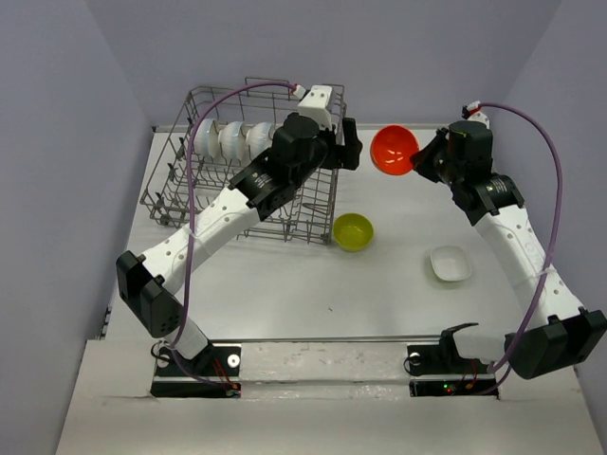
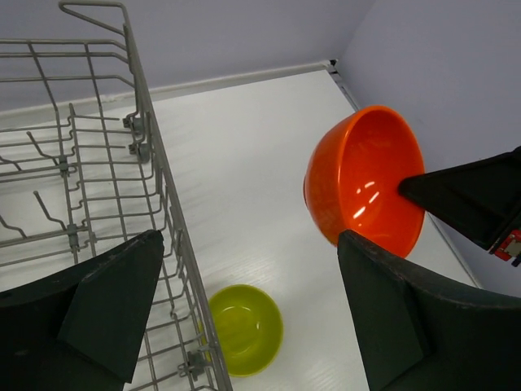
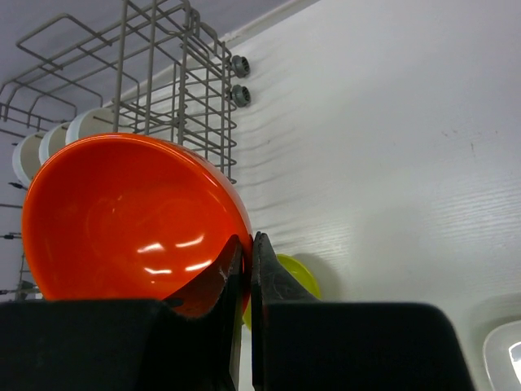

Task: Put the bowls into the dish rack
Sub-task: Pass from the right arm to the left

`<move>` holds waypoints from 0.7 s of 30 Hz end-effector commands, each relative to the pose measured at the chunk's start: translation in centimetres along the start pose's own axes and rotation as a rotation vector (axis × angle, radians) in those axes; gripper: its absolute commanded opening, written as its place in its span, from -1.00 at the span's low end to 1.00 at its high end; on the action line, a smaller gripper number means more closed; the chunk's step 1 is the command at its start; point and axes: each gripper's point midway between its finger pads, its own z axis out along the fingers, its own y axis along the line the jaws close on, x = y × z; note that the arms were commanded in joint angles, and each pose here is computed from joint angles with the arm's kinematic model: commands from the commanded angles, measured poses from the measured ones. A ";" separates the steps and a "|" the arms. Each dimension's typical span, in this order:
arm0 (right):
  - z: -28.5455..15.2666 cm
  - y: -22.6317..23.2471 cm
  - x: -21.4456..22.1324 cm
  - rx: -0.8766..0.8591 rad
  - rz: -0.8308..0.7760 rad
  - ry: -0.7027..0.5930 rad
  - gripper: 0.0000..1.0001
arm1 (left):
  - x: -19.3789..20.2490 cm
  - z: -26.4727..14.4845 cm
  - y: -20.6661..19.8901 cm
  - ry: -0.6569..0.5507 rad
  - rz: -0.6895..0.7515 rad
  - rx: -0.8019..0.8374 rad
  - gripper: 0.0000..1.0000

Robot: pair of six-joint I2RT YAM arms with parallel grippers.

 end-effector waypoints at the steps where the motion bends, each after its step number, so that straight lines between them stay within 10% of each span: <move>1: -0.7 2.3 -2.7 -0.066 0.001 -0.084 -0.99 | -3.1 -0.7 -2.2 -0.078 -0.071 0.097 0.93; 21: 0.0 5.1 -1.7 -0.102 -0.020 -0.067 -0.99 | -0.3 0.6 -2.3 -0.011 -0.056 0.115 0.80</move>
